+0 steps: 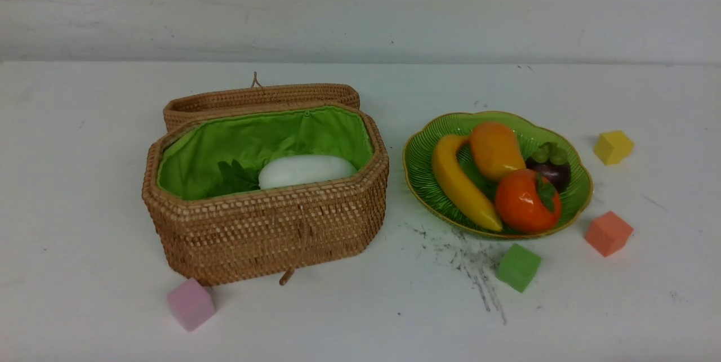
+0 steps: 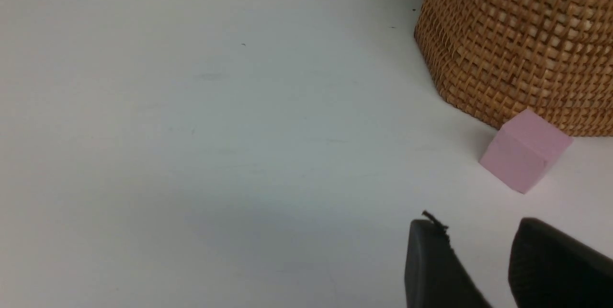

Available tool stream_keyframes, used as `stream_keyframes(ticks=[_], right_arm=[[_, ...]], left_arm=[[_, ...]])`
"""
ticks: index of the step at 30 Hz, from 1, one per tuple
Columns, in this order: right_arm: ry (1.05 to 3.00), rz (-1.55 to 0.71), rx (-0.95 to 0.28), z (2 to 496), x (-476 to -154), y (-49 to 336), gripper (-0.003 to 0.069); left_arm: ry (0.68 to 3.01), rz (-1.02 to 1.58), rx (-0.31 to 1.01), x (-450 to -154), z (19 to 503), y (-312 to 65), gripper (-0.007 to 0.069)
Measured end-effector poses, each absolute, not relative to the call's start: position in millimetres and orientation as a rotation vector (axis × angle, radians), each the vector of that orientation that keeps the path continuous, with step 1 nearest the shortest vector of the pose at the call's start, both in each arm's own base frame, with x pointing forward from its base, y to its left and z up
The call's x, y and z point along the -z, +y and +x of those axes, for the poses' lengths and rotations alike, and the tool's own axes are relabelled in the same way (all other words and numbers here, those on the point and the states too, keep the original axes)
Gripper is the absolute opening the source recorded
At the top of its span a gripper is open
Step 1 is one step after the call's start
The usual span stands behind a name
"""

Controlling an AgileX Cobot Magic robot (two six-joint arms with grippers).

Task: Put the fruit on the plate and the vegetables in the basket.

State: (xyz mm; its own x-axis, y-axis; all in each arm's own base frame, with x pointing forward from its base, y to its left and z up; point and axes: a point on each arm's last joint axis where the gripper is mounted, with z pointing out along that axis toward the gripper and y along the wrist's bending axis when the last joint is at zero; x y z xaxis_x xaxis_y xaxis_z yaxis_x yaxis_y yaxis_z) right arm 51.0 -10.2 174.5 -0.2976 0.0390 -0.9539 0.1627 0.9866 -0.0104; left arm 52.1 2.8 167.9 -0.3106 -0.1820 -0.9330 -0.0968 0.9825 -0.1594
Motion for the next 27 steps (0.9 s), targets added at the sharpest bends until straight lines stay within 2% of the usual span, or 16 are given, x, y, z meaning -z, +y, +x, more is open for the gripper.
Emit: stream_keyframes(ticks=[27], right_arm=[[1.872,0.149,0.12,51.0,-174.3,-10.2,0.0048]], left_arm=[[1.89,-0.201,0.086,-167.9,52.1,2.8,0.0239]])
